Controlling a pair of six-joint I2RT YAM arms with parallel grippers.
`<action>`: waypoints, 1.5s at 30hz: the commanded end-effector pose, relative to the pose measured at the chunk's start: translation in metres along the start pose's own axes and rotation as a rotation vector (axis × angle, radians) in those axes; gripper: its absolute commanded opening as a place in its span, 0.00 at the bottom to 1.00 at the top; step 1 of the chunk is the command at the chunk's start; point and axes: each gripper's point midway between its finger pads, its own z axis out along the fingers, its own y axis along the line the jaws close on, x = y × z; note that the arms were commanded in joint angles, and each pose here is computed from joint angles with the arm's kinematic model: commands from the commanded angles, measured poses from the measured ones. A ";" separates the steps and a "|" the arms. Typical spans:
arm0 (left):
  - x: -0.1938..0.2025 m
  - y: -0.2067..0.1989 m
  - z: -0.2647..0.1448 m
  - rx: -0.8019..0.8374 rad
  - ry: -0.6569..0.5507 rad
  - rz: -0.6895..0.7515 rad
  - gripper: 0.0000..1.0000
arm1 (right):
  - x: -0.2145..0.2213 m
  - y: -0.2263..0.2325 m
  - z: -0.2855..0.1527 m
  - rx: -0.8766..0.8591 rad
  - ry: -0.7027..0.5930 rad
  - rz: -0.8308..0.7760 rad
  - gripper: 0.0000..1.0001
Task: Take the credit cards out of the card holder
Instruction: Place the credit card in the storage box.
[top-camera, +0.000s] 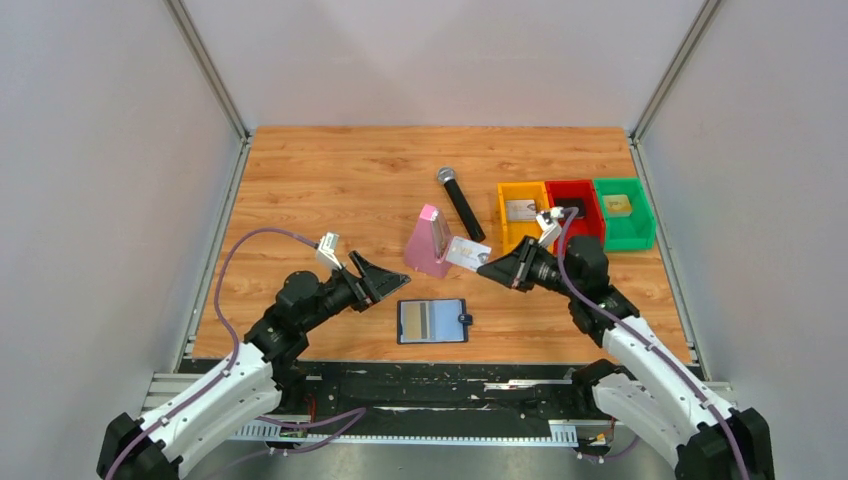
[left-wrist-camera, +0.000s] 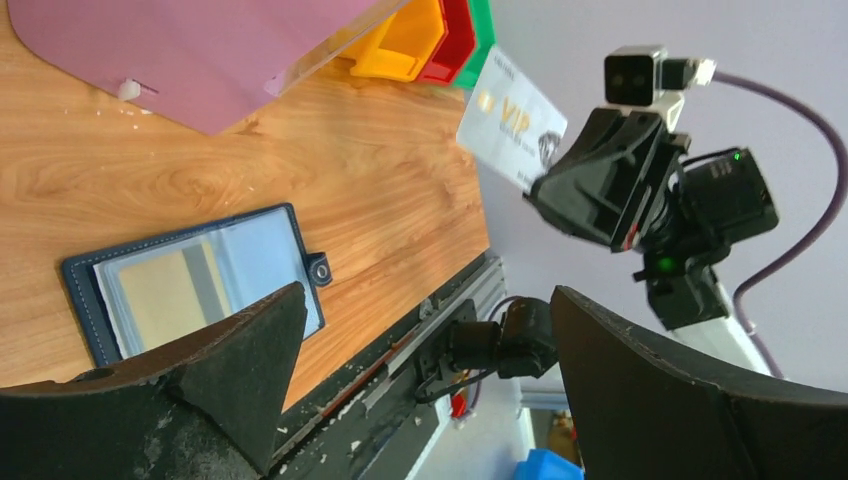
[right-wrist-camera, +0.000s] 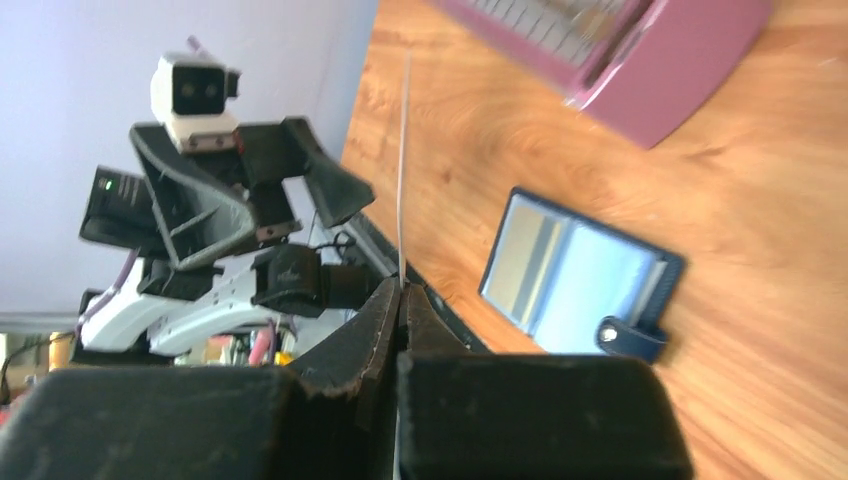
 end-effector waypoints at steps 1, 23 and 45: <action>-0.002 -0.009 -0.004 -0.032 0.047 0.152 1.00 | -0.035 -0.009 -0.022 0.089 -0.006 -0.103 0.00; -0.007 -0.012 -0.024 -0.181 0.236 0.526 1.00 | -0.180 -0.135 -0.040 0.544 0.043 -0.017 0.00; -0.003 -0.006 -0.015 -0.173 0.243 0.507 1.00 | -0.200 -0.199 0.001 0.532 0.265 0.051 0.00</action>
